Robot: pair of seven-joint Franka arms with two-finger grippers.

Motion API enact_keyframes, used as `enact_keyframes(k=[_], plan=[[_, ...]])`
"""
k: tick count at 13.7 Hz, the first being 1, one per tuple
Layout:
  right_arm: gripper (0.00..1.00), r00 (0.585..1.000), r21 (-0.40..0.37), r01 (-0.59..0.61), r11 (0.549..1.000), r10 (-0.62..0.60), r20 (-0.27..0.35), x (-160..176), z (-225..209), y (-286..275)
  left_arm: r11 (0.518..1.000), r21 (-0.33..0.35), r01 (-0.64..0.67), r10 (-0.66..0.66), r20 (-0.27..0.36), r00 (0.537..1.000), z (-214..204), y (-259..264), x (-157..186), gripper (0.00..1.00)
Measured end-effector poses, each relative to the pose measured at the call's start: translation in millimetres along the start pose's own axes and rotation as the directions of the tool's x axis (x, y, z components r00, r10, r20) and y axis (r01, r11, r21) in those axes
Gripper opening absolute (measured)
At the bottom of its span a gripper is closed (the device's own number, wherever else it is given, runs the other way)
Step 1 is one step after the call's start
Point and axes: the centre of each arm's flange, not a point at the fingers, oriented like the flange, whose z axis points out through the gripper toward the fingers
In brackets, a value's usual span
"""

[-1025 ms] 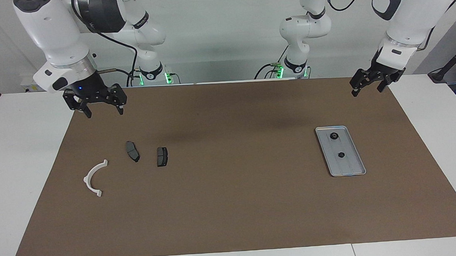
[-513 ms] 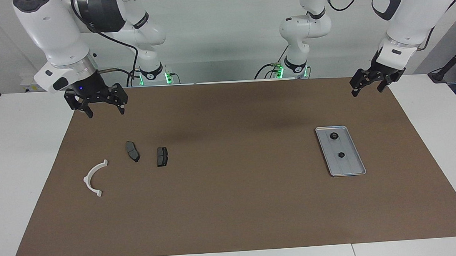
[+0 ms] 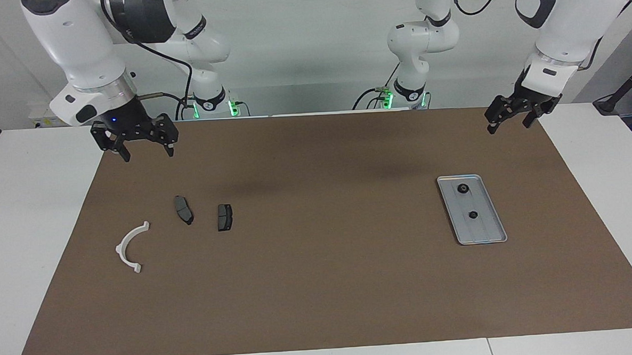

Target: Pick bearing gear from pile to tray

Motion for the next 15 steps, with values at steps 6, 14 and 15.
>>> enact_keyframes(k=[6, 14, 15], plan=[[1.0, 0.999, 0.015, -0.021, 1.0, 0.022, -0.049, -38.8, -26.3, -0.7, 1.0, 0.0, 0.0, 0.0, 0.0, 1.0, 0.0, 0.0, 0.0, 1.0], [1.0, 0.999, 0.161, 0.021, 0.987, -0.027, 0.037, -62.9, -67.8, 50.6, 1.0, 0.0, 0.0, 0.0, 0.0, 1.0, 0.0, 0.0, 0.0, 1.0], [1.0, 0.999, 0.147, 0.035, 0.988, -0.041, 0.034, -63.6, -71.6, 51.1, 1.0, 0.0, 0.0, 0.0, 0.0, 1.0, 0.0, 0.0, 0.0, 1.0]])
